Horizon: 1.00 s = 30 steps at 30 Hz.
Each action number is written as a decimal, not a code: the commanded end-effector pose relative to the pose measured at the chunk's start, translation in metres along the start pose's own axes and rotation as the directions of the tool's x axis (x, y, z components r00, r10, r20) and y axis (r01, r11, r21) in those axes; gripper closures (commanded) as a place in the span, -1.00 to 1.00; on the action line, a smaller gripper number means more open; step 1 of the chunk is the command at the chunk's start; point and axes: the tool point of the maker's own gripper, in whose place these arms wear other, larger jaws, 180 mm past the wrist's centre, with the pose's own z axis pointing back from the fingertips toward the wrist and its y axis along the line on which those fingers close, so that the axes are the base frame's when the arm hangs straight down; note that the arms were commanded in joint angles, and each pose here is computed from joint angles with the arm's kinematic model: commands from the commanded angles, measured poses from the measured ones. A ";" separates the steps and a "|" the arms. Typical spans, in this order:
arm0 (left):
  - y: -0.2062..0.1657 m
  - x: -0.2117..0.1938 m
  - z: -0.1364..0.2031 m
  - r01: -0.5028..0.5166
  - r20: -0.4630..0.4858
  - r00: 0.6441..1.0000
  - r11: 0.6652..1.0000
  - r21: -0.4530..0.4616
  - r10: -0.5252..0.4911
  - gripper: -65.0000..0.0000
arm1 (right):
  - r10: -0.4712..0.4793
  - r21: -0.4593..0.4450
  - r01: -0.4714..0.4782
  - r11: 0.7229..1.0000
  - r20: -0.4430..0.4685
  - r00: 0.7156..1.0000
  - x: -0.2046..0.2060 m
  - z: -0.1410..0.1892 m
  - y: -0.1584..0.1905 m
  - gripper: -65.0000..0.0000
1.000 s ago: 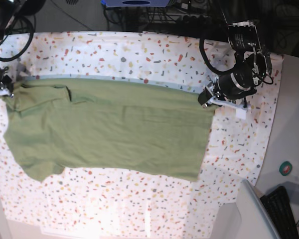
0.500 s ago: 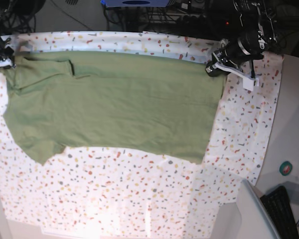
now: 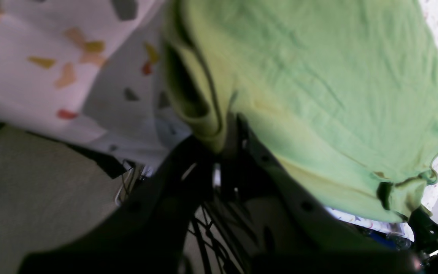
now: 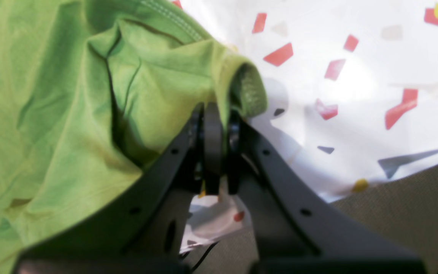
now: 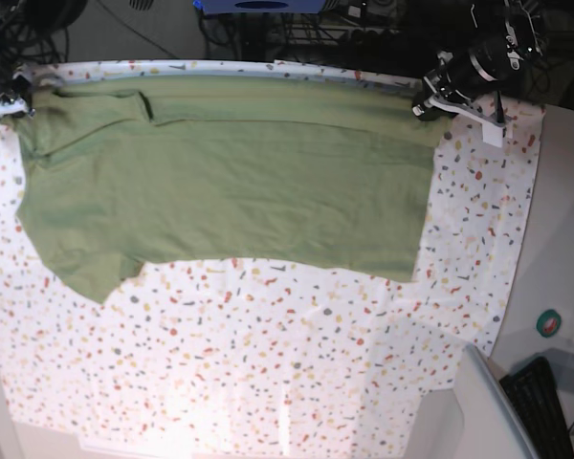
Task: Layout the t-shirt on the table in an organized manner, then fold the t-shirt properly
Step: 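Release the shirt and move both grippers toward the hem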
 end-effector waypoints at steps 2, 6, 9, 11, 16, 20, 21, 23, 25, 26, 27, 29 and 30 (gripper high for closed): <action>-0.001 0.008 0.004 0.011 0.030 0.999 1.000 -0.006 -0.010 1.00 | 0.021 -0.008 -0.021 1.000 0.046 0.999 0.016 0.006 -0.005 1.00; -0.004 0.010 0.002 0.013 0.032 0.999 1.000 -0.013 -0.012 1.00 | 0.021 -0.009 -0.021 1.000 0.029 0.999 0.013 0.006 -0.005 1.00; -0.003 0.010 0.003 0.010 0.034 0.999 1.000 -0.010 -0.009 1.00 | 0.015 -0.007 -0.015 1.000 -0.056 0.998 -0.001 0.006 -0.005 1.00; -0.002 0.010 0.003 0.008 0.034 0.999 1.000 -0.006 -0.008 1.00 | 0.013 -0.007 -0.014 1.000 -0.093 0.996 -0.007 0.006 -0.005 0.96; 0.007 0.013 0.007 -0.007 0.047 0.999 1.000 0.013 0.006 -0.13 | 0.036 0.009 -0.035 0.999 -0.059 0.998 -0.003 0.014 0.006 0.16; 0.022 0.025 0.016 -0.038 0.091 0.995 0.998 0.046 0.033 -0.59 | 0.086 0.010 -0.086 0.996 -0.001 0.996 0.011 0.031 0.015 0.03; 0.026 0.029 0.020 -0.044 0.106 0.994 0.998 0.054 0.038 -0.59 | 0.097 0.008 -0.097 0.995 0.010 0.995 0.013 0.035 0.016 0.03; 0.035 0.037 0.027 -0.061 0.137 0.989 0.995 0.075 0.050 -0.59 | 0.114 0.004 -0.114 0.993 0.024 0.993 0.016 0.041 0.016 0.03; 0.048 0.044 0.036 -0.084 0.168 0.984 0.991 0.101 0.067 -0.59 | 0.093 -0.018 -0.092 0.996 0.051 0.994 0.019 0.049 0.009 0.03; 0.052 0.048 0.040 -0.092 0.183 0.981 0.990 0.110 0.071 -0.59 | 0.072 -0.033 -0.070 0.997 0.074 0.995 0.024 0.053 0.004 0.03; 0.055 0.053 0.043 -0.102 0.200 0.977 0.988 0.115 0.077 -0.59 | 0.052 -0.044 -0.048 0.998 0.097 0.994 0.029 0.056 -0.001 0.03; 0.056 0.064 0.046 -0.107 0.230 0.970 0.988 0.113 0.079 -0.58 | 0.037 -0.032 -0.032 0.999 0.164 0.986 0.054 0.057 0.004 0.03; 0.057 0.070 0.047 -0.095 0.237 0.969 0.989 0.116 0.066 -0.58 | 0.036 -0.023 -0.032 0.999 0.196 0.980 0.067 0.056 0.008 0.02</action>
